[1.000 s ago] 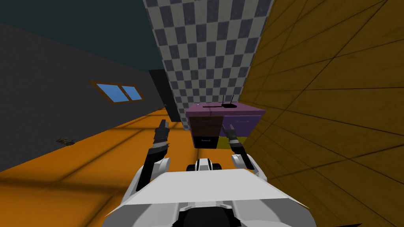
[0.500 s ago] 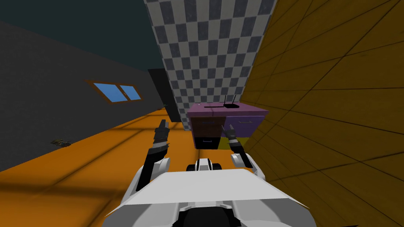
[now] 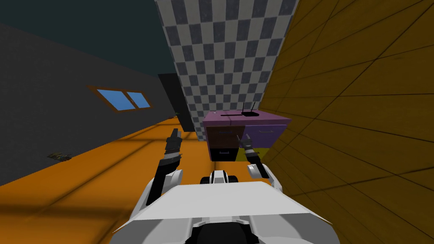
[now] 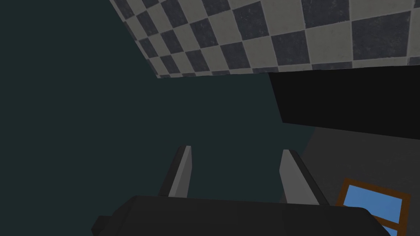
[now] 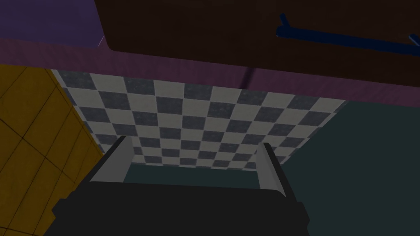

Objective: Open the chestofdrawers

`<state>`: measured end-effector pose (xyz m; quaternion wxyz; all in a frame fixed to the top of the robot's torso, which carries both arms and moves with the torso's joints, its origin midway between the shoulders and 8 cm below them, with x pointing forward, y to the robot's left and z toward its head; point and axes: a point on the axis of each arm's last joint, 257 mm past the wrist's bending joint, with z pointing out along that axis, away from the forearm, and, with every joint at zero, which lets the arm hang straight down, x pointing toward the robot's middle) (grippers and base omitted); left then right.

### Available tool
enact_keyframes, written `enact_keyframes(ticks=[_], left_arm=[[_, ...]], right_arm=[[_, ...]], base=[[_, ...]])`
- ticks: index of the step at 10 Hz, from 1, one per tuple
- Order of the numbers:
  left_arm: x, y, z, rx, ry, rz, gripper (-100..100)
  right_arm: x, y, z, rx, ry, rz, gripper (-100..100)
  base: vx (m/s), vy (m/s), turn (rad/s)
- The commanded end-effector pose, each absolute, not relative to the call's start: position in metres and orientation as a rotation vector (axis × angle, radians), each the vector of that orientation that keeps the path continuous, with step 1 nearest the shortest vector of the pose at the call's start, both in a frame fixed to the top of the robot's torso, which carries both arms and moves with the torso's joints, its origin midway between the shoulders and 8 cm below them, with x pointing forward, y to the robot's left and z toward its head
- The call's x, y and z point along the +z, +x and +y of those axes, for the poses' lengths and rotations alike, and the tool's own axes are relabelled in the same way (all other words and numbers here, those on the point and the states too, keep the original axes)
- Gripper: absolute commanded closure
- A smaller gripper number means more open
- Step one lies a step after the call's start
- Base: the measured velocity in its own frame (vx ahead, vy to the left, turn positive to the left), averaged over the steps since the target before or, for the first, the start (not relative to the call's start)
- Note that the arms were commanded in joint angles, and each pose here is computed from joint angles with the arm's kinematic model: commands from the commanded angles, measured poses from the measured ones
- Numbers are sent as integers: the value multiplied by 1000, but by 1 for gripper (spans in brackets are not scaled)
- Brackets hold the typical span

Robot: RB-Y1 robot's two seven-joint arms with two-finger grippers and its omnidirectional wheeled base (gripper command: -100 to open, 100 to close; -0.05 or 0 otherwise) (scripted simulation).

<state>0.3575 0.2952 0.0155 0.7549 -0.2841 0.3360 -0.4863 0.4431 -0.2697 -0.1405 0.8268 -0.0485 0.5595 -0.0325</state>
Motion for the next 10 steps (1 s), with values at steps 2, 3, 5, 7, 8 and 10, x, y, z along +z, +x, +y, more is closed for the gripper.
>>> enact_keyframes(ticks=[2, 3, 5, 7, 8, 10], left_arm=[[15, 357, 295, -1061, -620, 733, 0], [15, 357, 295, -1061, -620, 733, 0], [15, 357, 295, -1061, -620, 733, 0], [15, 357, 295, -1061, -620, 733, 0], [15, 357, 295, -1061, -620, 733, 0], [15, 357, 295, -1061, -620, 733, 0]], right_arm=[[-148, 450, -268, -158, -170, 1201, -100], [-148, 450, -268, -165, -174, 1200, -100], [-154, 455, -267, -226, -223, 1210, -100], [-160, 461, -266, -278, -266, 1219, -100], [-160, 461, -266, -294, -277, 1217, -100], [-166, 466, -264, -350, -325, 1223, -100]], base=[[35, 65, -32], [5, 46, -3], [22, 61, -34], [35, 91, -37], [10, 36, 2], [24, 64, -38]])
